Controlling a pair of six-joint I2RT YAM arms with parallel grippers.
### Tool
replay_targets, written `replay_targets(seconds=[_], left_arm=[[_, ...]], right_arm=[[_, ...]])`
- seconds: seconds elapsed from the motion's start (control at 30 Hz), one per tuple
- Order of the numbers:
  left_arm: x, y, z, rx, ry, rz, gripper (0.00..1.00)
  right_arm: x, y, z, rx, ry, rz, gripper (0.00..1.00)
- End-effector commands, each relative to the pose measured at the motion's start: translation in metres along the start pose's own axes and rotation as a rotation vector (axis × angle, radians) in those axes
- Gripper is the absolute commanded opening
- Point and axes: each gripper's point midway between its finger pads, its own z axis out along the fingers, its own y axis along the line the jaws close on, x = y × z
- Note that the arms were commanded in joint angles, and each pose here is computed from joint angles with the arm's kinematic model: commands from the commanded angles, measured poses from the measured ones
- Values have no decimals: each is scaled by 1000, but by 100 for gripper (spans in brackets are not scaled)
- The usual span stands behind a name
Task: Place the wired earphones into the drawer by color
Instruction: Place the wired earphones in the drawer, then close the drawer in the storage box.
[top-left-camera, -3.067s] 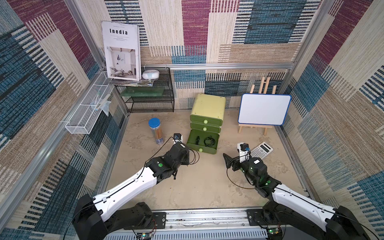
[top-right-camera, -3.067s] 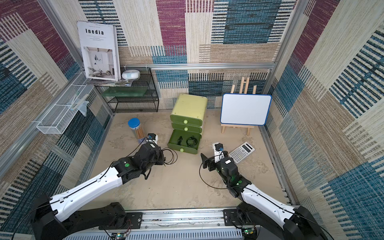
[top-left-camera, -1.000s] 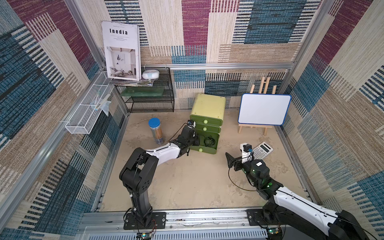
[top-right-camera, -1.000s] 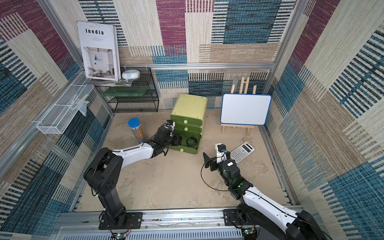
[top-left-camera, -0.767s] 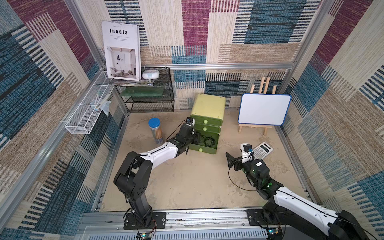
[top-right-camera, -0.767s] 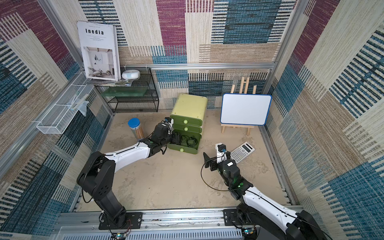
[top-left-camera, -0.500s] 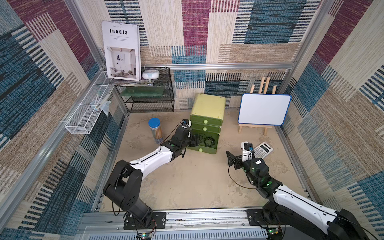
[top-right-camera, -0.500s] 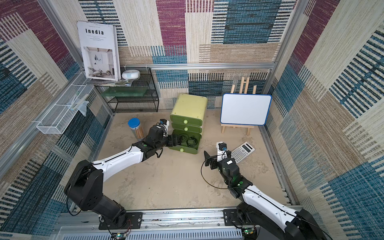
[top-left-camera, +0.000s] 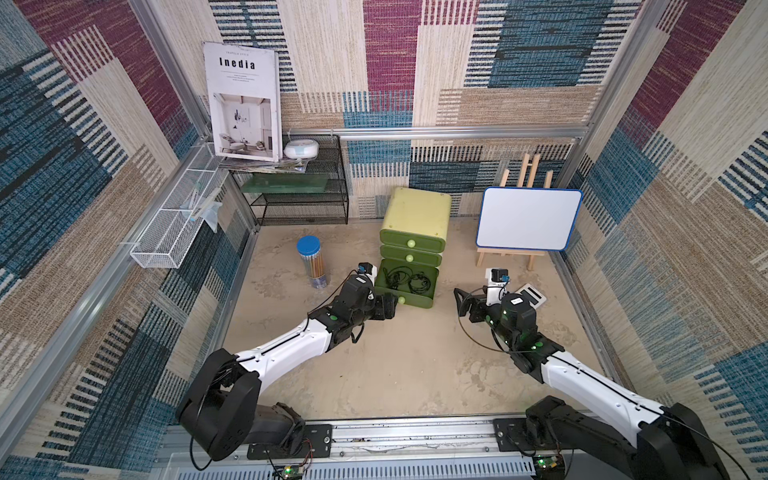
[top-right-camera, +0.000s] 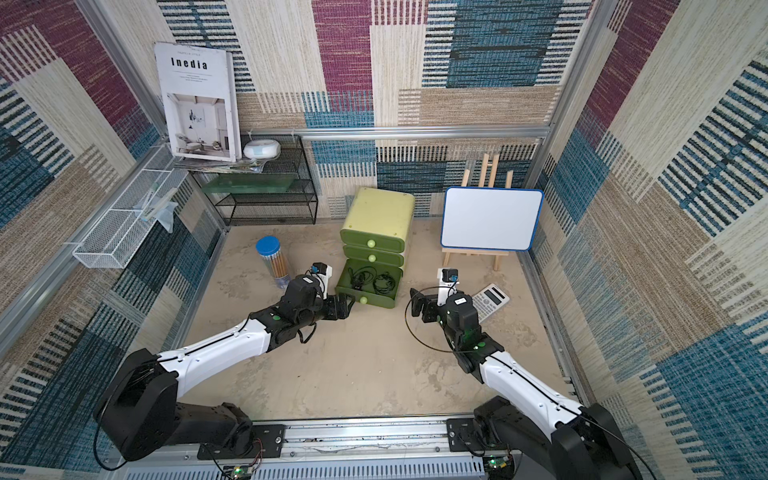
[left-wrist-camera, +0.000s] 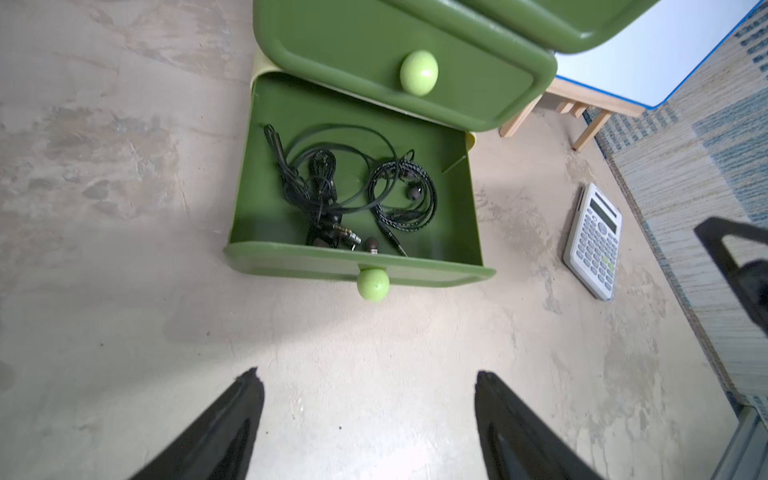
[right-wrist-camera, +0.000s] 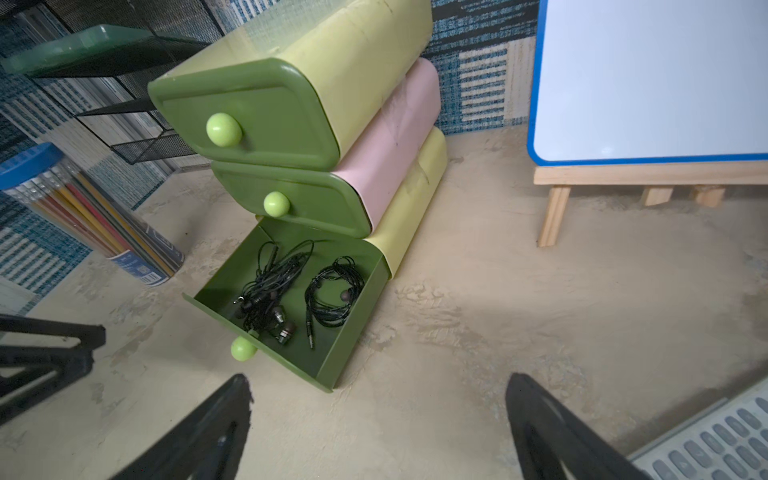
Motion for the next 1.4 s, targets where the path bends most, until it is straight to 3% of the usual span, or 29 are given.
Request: replay_targets(seconds=[0.0,0.2,0.37,0.47,0.5,0.67,1.13,1.37], left_arm=[[4,-6,5,30,-2,0,84],[20,0,22,7,44,3,82],[25,5,39,-21,79,7,81],[23,9,47,-51,79,0,85],[22,9,49,-52,74,0,100],[20,7,64,-52,84,1,100],[18,-2,93,-8,91,-15,69],[15,-3,98,-8,81,-19,41]], right_arm=[[-3,7,6,-65,35,41,99],[-1,-4,23,-101,97,141,99],[6,-10,28,-106,107,148,98],[11,-18,25,-77,89,135,99],[11,-21,23,-63,82,131,99],[8,-26,13,-36,42,119,99],[-2,-31,-1,-9,-26,117,99],[-2,-31,-1,-11,-28,117,99]])
